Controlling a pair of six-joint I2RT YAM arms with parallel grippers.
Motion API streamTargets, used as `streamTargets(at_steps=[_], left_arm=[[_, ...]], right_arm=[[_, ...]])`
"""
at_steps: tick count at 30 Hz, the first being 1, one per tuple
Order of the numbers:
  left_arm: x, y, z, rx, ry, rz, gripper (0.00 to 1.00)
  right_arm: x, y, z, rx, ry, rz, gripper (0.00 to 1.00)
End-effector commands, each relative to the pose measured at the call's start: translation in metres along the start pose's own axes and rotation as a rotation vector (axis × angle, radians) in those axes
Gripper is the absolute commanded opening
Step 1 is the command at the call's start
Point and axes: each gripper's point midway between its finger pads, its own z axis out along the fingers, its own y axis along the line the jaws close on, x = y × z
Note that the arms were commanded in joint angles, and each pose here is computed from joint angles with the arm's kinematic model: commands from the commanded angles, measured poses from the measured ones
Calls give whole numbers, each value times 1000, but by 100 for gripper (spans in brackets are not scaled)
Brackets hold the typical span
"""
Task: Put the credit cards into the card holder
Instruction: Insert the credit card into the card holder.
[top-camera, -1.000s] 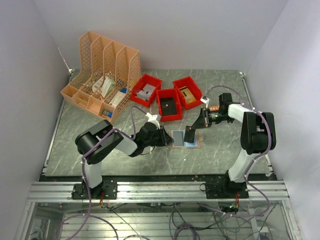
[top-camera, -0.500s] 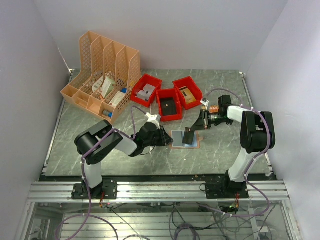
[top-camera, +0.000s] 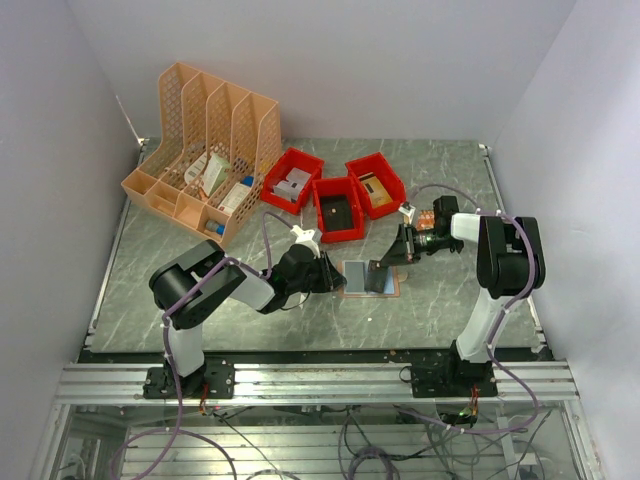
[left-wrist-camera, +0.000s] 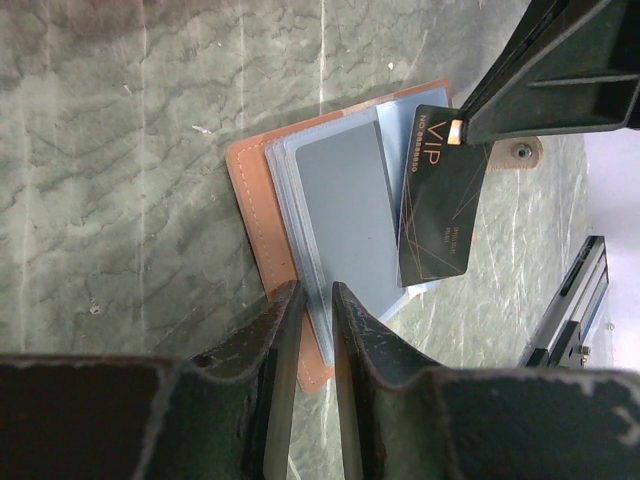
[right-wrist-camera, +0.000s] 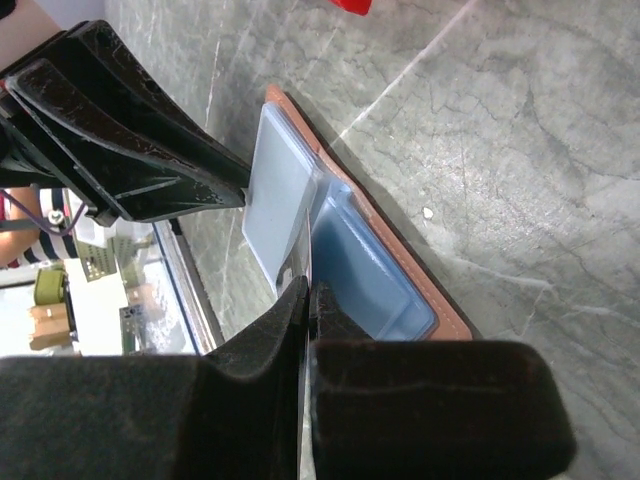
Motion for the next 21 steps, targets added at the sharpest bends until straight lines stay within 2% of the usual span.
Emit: streamTargets(at_steps=[1,21], left_arm=[[9,16,1,-67,32,35,31],[11,16,5,-67,56,52,31]], right_arm=[[1,-9,2,3,7,-3,0],[1,-9,18,-11,64,8,0]])
